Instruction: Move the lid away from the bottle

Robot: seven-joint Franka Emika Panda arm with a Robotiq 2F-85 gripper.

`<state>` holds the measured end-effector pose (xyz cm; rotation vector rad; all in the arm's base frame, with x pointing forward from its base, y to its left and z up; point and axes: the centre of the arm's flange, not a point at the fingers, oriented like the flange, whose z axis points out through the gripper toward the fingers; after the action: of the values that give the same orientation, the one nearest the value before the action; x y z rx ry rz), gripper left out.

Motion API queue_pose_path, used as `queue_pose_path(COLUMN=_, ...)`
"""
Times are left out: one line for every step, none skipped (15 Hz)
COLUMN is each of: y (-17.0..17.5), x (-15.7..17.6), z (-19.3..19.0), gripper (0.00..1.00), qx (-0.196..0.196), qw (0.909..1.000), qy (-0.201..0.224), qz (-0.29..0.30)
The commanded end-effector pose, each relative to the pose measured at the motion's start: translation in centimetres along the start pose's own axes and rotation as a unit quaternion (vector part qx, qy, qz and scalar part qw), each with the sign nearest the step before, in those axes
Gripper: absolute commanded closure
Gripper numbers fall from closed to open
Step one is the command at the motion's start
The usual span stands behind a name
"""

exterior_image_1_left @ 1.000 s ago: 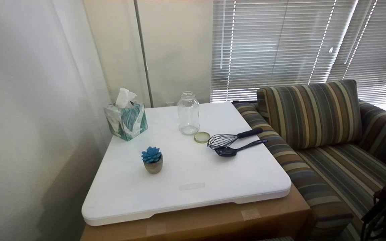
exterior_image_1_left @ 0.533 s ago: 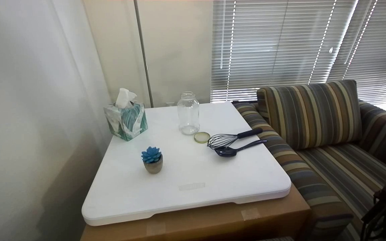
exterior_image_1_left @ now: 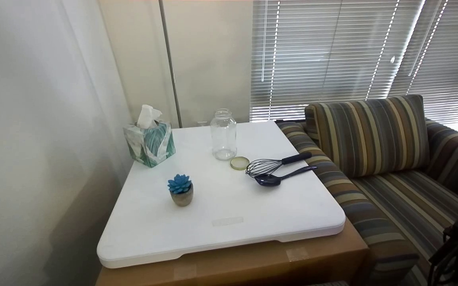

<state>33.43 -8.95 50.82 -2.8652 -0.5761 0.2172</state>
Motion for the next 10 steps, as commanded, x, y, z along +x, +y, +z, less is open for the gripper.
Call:
queue_pose_path(y=1.6, x=5.3, z=3.3, gripper=0.0, qx=-0.001, qw=0.9987, qy=-0.026, qz=-0.045)
queue_pose_path(y=1.9, x=7.1, z=4.2, gripper=0.0, qx=-0.007, qw=0.9976, qy=-0.031, qz=-0.061)
queue_pose_path(y=2.0, x=8.5, z=4.9, gripper=0.0, qx=-0.014, qw=0.9964, qy=-0.035, qz=-0.076)
queue_pose_path(y=2.3, x=10.2, z=5.7, gripper=0.0, qx=-0.021, qw=0.995, qy=-0.032, qz=-0.092)
queue_pose_path(y=2.4, x=11.7, z=6.1, gripper=0.0, qx=-0.028, qw=0.9941, qy=-0.025, qz=-0.102)
queue_pose_path(y=2.6, x=13.1, z=6.5, gripper=0.0, qx=-0.037, qw=0.994, qy=-0.006, qz=-0.103)
queue_pose_path(y=2.8, x=14.3, z=6.8, gripper=0.0, qx=-0.044, qw=0.9939, qy=0.012, qz=-0.101)
queue_pose_path(y=3.0, x=15.7, z=6.9, gripper=0.0, qx=-0.052, qw=0.9936, qy=0.04, qz=-0.092)
queue_pose_path(y=3.2, x=17.1, z=6.9, gripper=0.0, qx=-0.057, qw=0.9928, qy=0.06, qz=-0.087)
queue_pose_path(y=3.3, x=18.2, z=7.0, gripper=0.0, qx=-0.054, qw=0.9922, qy=0.068, qz=-0.09)
